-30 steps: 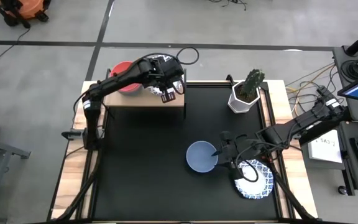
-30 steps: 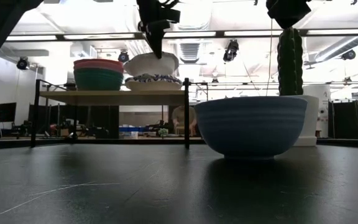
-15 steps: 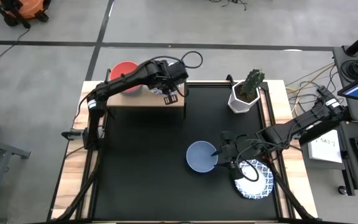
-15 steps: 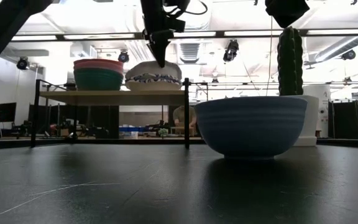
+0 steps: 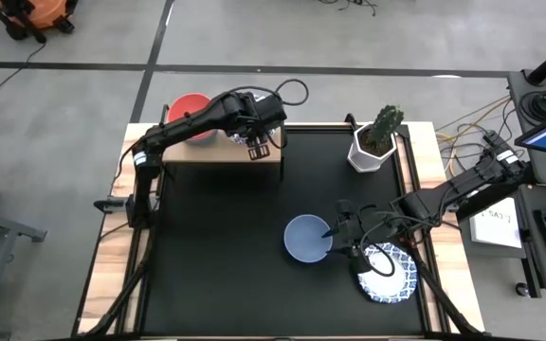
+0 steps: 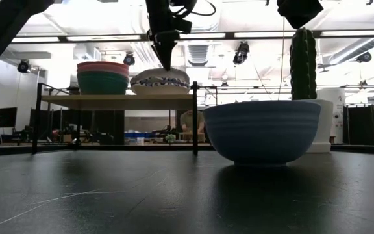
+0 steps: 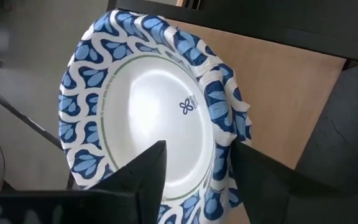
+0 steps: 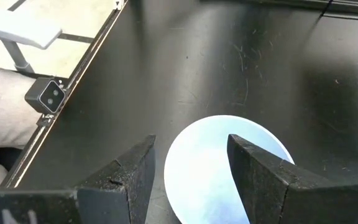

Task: Place and stack bowls onto a shelf
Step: Stack the white patterned plate on top of the white patterned plate on the shelf, then stack the light blue bowl on top of the orange bowl on the shelf

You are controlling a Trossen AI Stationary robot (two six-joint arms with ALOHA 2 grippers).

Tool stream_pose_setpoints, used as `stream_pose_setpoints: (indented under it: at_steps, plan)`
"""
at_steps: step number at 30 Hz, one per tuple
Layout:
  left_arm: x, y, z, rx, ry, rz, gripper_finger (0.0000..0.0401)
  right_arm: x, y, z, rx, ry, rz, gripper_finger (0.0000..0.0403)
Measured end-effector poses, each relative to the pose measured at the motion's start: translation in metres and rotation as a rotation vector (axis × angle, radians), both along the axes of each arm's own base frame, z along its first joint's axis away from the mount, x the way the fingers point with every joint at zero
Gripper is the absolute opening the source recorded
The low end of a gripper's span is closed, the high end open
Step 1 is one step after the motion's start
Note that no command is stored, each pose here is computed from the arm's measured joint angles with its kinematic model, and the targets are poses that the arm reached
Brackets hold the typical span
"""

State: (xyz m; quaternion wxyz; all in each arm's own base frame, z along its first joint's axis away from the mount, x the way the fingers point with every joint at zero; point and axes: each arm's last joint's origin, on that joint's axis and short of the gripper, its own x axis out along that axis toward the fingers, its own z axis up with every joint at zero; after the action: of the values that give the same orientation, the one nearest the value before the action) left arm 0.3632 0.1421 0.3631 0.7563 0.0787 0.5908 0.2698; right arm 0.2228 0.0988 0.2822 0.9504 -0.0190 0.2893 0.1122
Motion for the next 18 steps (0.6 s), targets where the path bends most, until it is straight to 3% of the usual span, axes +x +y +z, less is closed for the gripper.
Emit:
stream_pose_setpoints:
  at_steps: [12,18]
  plan:
    - [0.001,-0.037,0.012,-0.072,-0.074,-0.038,0.0169,0.0,0.0,-0.001,0.003,-0.008,0.0,0.0187]
    - [0.006,-0.087,0.024,-0.144,-0.143,-0.221,0.0164,0.0,0.0,-0.004,-0.002,-0.007,0.001,0.0187]
